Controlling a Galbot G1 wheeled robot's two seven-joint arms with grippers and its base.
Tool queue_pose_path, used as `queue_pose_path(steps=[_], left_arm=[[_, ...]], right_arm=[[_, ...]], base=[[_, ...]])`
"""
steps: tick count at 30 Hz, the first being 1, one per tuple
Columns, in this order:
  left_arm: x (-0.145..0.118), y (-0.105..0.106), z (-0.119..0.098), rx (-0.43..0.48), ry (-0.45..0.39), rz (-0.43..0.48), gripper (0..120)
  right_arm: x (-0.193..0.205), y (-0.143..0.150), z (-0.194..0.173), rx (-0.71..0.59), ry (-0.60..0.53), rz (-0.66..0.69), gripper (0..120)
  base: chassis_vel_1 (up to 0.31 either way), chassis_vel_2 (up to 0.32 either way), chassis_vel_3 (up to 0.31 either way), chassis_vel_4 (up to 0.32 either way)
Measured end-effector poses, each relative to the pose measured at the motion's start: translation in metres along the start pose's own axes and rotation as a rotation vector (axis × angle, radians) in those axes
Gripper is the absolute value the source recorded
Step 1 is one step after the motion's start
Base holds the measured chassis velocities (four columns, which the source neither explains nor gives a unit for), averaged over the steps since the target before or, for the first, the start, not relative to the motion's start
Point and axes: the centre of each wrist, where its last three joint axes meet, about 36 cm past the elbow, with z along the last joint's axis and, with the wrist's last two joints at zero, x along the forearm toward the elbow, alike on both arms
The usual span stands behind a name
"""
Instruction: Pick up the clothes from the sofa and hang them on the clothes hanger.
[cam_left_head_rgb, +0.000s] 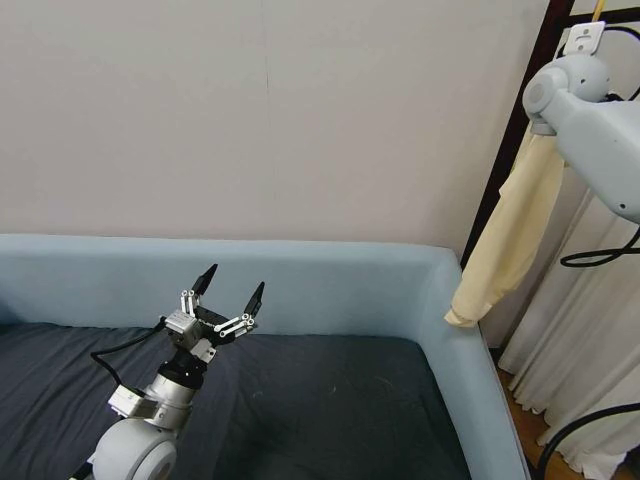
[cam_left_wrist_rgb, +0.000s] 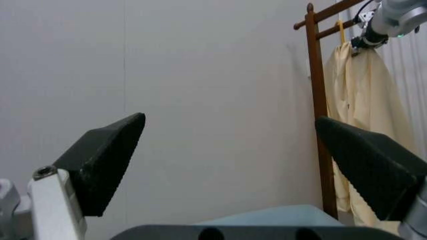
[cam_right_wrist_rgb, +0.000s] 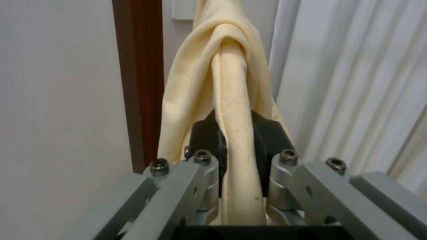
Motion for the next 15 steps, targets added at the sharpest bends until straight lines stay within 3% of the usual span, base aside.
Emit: queue_pose_path(steps=[10, 15], left_arm=[[0.002, 0.000, -0.001, 0.000, 0.000, -0.006, 100], [0.002, 0.000, 0.000, 0.000, -0.001, -0.009, 100]], right_arm=[[0.009, 0.008, 0.009, 0.003, -0.011, -0.020, 8], [0.026, 0.001, 0.018, 0.006, -0.041, -0.071, 25]], base=[[0.000, 0.000, 0.000, 0.000], [0.000, 0.000, 0.000, 0.000]])
